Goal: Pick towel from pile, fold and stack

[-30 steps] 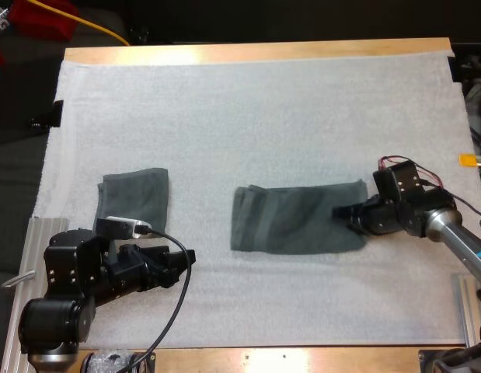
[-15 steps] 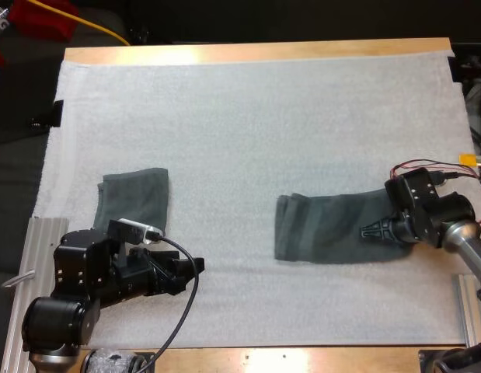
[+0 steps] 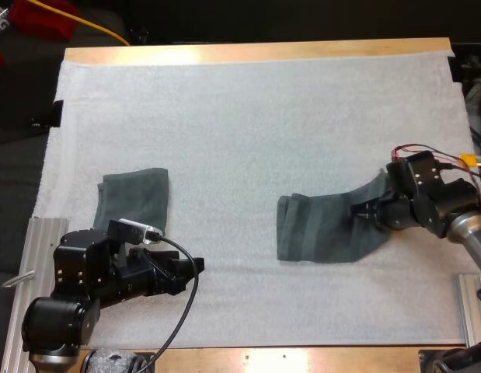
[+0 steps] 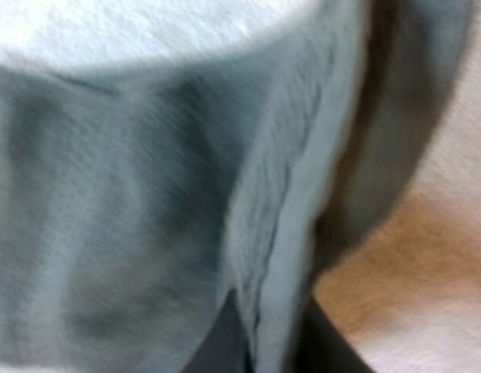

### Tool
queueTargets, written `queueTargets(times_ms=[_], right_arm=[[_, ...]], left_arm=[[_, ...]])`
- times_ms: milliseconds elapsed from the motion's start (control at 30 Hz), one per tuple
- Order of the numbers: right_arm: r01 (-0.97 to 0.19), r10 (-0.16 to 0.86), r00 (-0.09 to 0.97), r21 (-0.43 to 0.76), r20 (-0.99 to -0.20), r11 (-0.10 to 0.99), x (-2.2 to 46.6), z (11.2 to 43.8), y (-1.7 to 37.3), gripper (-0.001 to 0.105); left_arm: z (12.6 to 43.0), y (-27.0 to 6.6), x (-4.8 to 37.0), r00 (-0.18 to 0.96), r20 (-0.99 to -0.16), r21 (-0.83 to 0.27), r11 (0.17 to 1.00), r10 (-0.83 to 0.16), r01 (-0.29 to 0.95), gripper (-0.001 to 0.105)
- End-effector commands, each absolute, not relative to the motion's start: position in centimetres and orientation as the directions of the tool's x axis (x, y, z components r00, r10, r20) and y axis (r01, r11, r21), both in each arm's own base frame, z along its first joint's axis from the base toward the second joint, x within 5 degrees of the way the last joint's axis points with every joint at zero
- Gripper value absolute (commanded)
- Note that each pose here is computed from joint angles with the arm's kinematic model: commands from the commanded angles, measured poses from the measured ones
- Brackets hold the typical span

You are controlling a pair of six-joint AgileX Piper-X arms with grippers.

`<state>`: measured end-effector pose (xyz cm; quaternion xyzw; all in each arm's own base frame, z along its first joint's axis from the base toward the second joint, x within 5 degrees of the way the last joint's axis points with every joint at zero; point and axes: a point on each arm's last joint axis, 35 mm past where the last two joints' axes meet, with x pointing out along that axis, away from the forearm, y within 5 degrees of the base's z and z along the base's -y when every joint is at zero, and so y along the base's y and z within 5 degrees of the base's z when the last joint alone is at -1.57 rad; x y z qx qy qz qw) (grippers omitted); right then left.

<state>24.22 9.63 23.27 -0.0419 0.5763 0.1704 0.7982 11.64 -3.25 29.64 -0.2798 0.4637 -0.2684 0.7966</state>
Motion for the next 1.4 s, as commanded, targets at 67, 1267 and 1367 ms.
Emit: queueTargets(times_ms=[67,1267,1367], right_arm=[[-0.330,0.297,0.253,0.206,-0.921,0.921,24.3,23.0,11.4,0.001],[-0.285,0.640,0.096,0.595,-0.763,0.752,26.3,16.4,20.7,0.070],[-0.310,0.658,0.078,0.610,-0.749,0.730,25.9,16.5,21.4,0.070]], left_arm=[[29.9,-3.3,11.6,0.429,-0.577,-0.697,0.693,-0.695,0.185,0.061],[29.9,-3.3,11.6,0.429,-0.577,-0.696,0.693,-0.695,0.187,0.061],[29.9,-3.3,11.6,0.429,-0.577,-0.696,0.693,-0.695,0.187,0.061]])
